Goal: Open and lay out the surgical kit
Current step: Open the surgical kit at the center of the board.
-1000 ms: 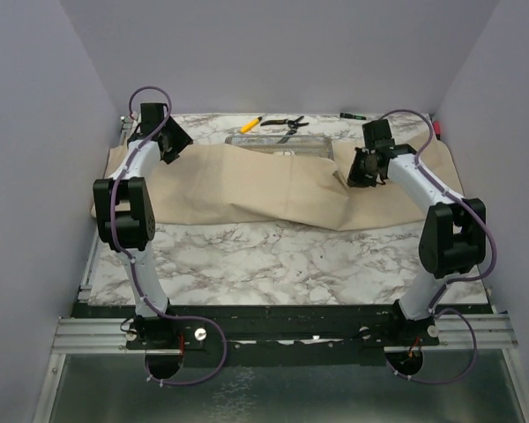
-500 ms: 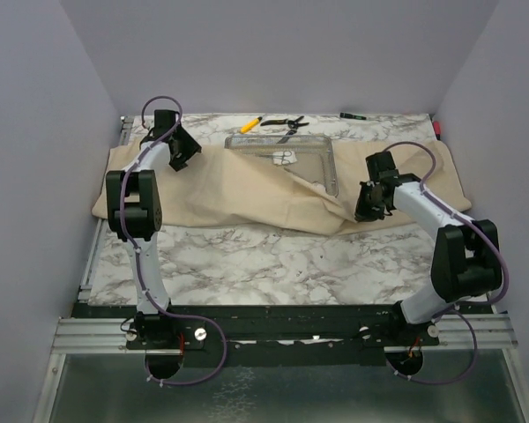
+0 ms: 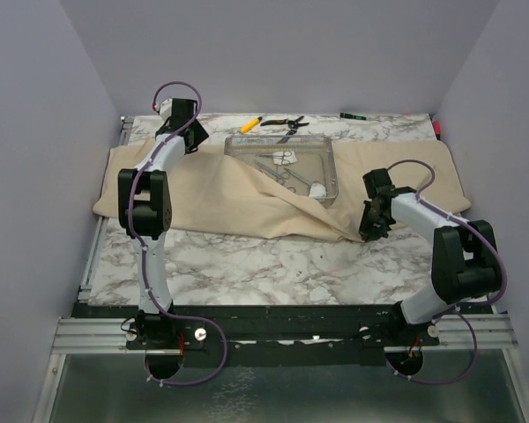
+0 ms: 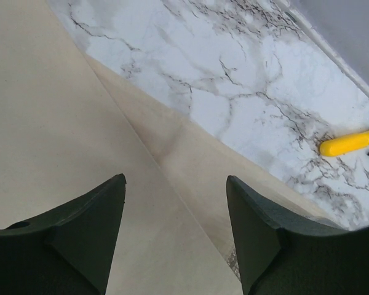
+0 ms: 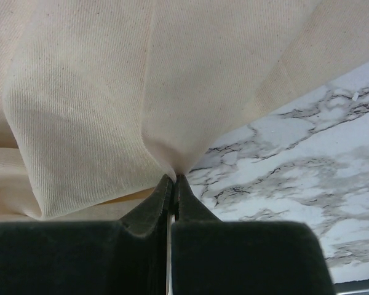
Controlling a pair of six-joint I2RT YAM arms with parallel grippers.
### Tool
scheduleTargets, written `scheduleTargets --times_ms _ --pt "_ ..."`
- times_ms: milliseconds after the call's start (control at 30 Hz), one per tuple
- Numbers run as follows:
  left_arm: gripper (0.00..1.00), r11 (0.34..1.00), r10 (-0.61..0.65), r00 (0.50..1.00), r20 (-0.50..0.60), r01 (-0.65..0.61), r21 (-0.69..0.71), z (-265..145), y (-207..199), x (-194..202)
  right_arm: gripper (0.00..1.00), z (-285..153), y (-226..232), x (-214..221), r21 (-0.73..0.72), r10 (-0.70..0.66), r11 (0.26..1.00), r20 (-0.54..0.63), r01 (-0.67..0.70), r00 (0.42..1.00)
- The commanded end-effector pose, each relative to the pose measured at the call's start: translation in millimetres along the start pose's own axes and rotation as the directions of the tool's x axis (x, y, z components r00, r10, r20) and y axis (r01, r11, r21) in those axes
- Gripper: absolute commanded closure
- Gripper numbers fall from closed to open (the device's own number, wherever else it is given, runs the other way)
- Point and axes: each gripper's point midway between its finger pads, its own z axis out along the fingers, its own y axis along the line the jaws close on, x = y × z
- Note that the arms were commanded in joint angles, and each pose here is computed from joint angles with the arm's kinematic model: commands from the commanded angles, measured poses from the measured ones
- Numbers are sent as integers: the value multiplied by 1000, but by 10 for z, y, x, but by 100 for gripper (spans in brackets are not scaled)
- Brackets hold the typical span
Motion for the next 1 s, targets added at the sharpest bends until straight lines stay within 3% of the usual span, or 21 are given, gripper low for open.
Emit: scheduleTargets --times_ms 0,267,333,467,600,700,833,900,967 --pt "32 980 83 996 24 -77 -182 116 250 106 99 -14 -175 85 80 14 997 1 -14 1000" --pt "32 959 150 987 -54 -159 -233 303 376 342 99 22 -233 93 113 16 993 5 -17 1000" --pt "36 959 157 985 -63 -168 -230 327 363 341 99 22 -242 92 117 15 993 6 -15 1000" --pt "51 958 164 984 -67 -175 -229 298 348 322 99 38 -272 113 135 30 990 2 -30 1000" --pt "75 956 166 984 -65 -177 -233 237 366 283 99 47 -275 114 142 47 989 6 -47 999" --pt "99 956 168 983 -79 -182 -228 209 395 274 99 46 -265 89 145 56 988 9 -57 998" --pt "100 954 165 981 -104 -186 -235 117 482 250 99 31 -257 27 158 64 985 13 -65 998" --pt "100 953 161 980 -115 -185 -239 38 553 251 88 8 -240 -42 163 66 984 21 -68 998" --pt "100 954 158 980 -120 -183 -237 -67 596 237 65 -37 -184 -184 156 53 986 36 -58 998"
